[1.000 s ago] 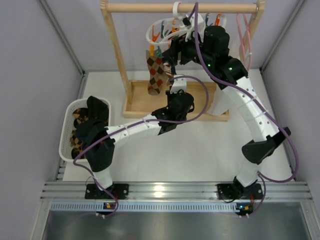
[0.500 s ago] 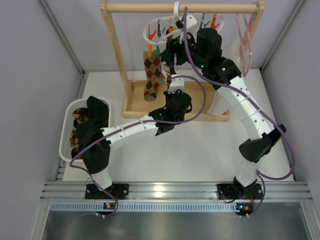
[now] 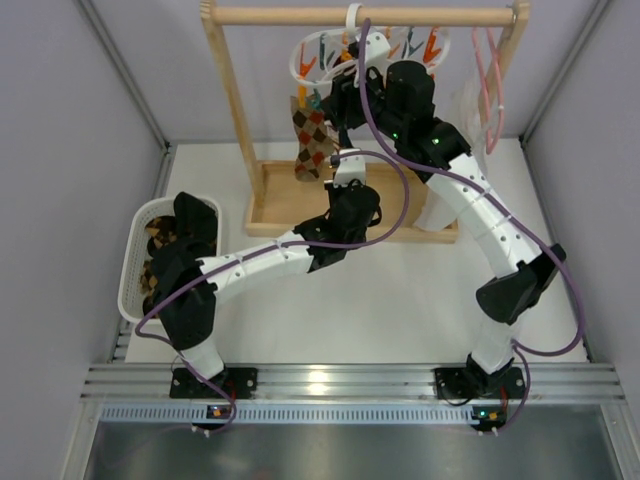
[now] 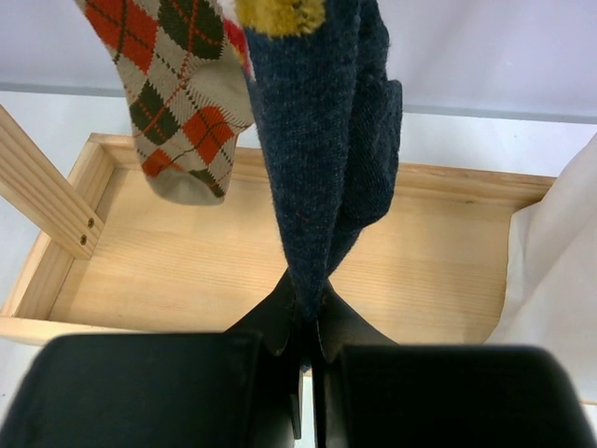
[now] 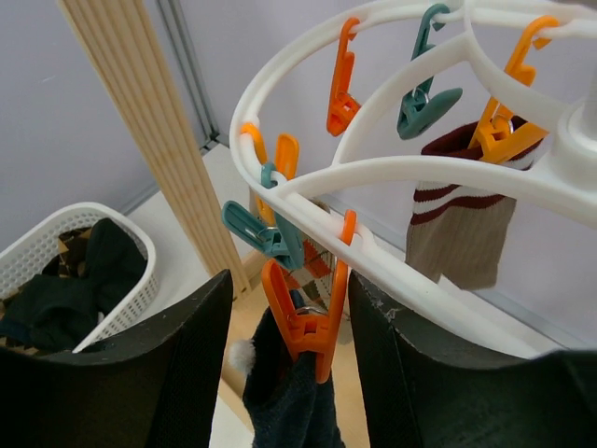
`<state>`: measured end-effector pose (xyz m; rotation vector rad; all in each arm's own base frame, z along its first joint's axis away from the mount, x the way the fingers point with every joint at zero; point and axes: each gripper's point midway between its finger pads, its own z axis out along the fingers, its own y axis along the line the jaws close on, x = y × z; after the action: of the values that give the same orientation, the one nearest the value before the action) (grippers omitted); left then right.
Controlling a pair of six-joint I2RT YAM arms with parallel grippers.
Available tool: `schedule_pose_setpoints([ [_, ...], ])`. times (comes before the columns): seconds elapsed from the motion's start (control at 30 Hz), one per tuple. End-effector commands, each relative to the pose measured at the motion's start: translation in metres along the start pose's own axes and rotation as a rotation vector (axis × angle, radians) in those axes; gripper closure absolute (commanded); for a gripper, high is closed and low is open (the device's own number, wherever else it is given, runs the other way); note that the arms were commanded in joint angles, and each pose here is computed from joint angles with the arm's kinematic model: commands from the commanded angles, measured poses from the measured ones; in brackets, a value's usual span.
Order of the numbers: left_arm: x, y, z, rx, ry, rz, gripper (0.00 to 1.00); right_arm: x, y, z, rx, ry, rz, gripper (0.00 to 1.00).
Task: Remove the socks clipped to the hanger
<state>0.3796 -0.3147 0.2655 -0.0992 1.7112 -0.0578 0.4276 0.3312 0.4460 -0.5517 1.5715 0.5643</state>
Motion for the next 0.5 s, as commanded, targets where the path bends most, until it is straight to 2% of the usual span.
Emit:
schedule_pose_setpoints([
  [0.0, -0.025, 0.003, -0.009, 0.017, -0.037, -0.07, 1.0, -0.037, 0.005, 0.0, 0.003, -0.129, 0.012, 0.52],
  [0.1, -0.026, 0.004, -0.009, 0.016, -0.038, -0.066, 1.0, -0.038, 0.003, 0.001, 0.011, -0.14, 0.026, 0.62],
  [0.17, -0.024, 0.006, -0.009, 0.013, -0.037, -0.064, 1.0, -0.038, 0.003, 0.003, 0.013, -0.142, 0.035, 0.64],
  [0.27, -0.023, 0.009, -0.008, 0.01, -0.034, -0.067, 1.0, -0.041, 0.003, 0.003, 0.012, -0.151, 0.043, 0.78],
  [0.37, -0.023, 0.015, -0.008, 0.007, -0.032, -0.078, 1.0, -0.039, 0.006, 0.004, 0.004, -0.148, 0.048, 0.8],
  [0.43, -0.022, 0.019, -0.007, 0.002, -0.03, -0.076, 1.0, -0.037, 0.005, 0.005, 0.007, -0.145, 0.051, 0.9],
  [0.47, -0.022, 0.022, -0.006, -0.003, -0.03, -0.079, 1.0, -0.038, 0.005, 0.005, 0.008, -0.148, 0.056, 0.91],
])
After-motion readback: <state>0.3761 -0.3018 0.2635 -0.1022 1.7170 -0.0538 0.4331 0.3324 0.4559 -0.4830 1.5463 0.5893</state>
